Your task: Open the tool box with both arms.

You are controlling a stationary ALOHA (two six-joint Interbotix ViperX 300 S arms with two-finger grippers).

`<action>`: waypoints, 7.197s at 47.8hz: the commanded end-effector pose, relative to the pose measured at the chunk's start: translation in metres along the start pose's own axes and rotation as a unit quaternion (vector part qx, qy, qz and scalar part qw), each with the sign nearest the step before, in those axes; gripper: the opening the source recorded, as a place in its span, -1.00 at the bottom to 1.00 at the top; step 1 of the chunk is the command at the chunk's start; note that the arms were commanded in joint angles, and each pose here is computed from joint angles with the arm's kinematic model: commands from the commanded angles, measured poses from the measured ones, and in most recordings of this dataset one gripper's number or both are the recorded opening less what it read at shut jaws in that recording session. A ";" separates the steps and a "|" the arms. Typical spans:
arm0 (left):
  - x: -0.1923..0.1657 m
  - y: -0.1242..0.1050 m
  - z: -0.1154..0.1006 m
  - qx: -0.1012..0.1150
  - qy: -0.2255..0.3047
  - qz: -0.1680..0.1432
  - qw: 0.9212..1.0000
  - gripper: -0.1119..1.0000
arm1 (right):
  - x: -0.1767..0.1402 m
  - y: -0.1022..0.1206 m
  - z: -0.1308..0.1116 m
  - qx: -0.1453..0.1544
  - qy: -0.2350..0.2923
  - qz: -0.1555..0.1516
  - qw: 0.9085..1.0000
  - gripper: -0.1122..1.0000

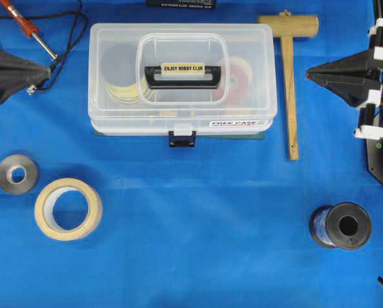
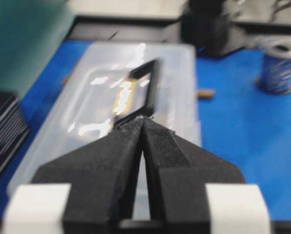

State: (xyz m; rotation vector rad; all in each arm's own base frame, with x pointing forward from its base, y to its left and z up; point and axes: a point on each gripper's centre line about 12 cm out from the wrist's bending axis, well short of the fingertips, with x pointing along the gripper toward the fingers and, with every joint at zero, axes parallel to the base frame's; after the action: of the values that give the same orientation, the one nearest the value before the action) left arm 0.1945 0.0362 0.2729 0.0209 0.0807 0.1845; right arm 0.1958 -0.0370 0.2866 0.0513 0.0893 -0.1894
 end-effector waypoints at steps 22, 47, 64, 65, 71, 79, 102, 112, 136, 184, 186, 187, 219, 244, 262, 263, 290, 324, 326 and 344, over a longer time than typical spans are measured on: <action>0.008 0.018 -0.035 -0.009 0.120 0.041 0.992 0.83 | 0.003 -0.030 -0.045 0.011 0.203 -0.071 0.977 0.70; 0.040 0.033 -0.085 -0.004 0.209 0.063 0.976 0.84 | 0.036 -0.046 -0.089 0.013 0.300 -0.090 0.950 0.70; 0.064 0.038 -0.085 -0.001 0.208 0.066 0.976 0.84 | 0.051 -0.049 -0.087 0.013 0.276 -0.091 0.957 0.70; 0.066 0.038 -0.085 -0.001 0.209 0.066 0.976 0.84 | 0.052 -0.049 -0.087 0.013 0.275 -0.092 0.957 0.70; 0.075 0.040 -0.085 -0.001 0.215 0.066 0.974 0.84 | 0.059 -0.049 -0.085 0.011 0.267 -0.088 0.960 0.70; 0.079 0.040 -0.085 -0.002 0.217 0.065 0.974 0.84 | 0.066 -0.046 -0.081 0.008 0.261 -0.082 0.962 0.69; 0.077 0.040 -0.072 -0.002 0.205 0.066 0.976 0.84 | 0.072 -0.042 -0.063 0.010 0.246 -0.076 0.966 0.69; 0.076 0.041 -0.052 0.000 0.184 0.067 0.981 0.84 | 0.070 -0.042 -0.044 0.005 0.230 -0.075 0.970 0.69; 0.068 0.049 -0.039 -0.006 0.171 0.083 0.982 0.84 | 0.060 -0.039 -0.019 0.001 0.188 -0.075 0.979 0.69; 0.073 0.096 -0.008 -0.015 0.142 0.159 0.977 0.84 | 0.059 -0.071 0.012 0.011 0.133 -0.134 0.982 0.69; 0.074 0.097 -0.008 -0.014 0.142 0.161 0.977 0.84 | 0.060 -0.074 0.013 0.012 0.130 -0.139 0.982 0.69; 0.074 0.098 -0.007 -0.014 0.142 0.162 0.976 0.84 | 0.059 -0.076 0.013 0.013 0.128 -0.142 0.981 0.69; 0.086 0.136 -0.008 -0.016 0.156 0.207 0.966 0.84 | 0.069 -0.122 0.015 0.024 0.111 -0.209 0.971 0.69; 0.095 0.164 -0.014 -0.002 0.176 0.232 0.957 0.84 | 0.084 -0.162 0.009 0.037 0.133 -0.252 0.958 0.69; 0.095 0.179 -0.029 -0.013 0.197 0.248 0.949 0.84 | 0.091 -0.178 0.001 0.043 0.148 -0.266 0.952 0.69; 0.095 0.179 -0.030 -0.013 0.197 0.248 0.948 0.84 | 0.090 -0.177 0.001 0.044 0.148 -0.266 0.952 0.69; 0.042 0.172 -0.042 -0.014 0.207 0.280 0.937 0.84 | 0.028 -0.171 -0.003 0.056 0.147 -0.309 0.938 0.69; 0.065 0.081 -0.035 0.006 0.180 0.134 0.974 0.84 | 0.056 -0.085 -0.011 0.037 0.164 -0.160 0.973 0.69; 0.069 0.067 -0.035 0.012 0.179 0.109 0.978 0.84 | 0.059 -0.073 -0.012 0.032 0.169 -0.138 0.975 0.69; 0.074 -0.017 -0.037 0.022 0.175 -0.037 0.984 0.84 | 0.067 0.026 -0.020 -0.008 0.189 0.041 0.981 0.69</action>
State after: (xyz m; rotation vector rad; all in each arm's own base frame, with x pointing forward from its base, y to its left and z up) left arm 0.2643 0.0460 0.2235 0.0300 0.4633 0.1534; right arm 0.2612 -0.0358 0.2555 0.0735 0.4858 -0.1407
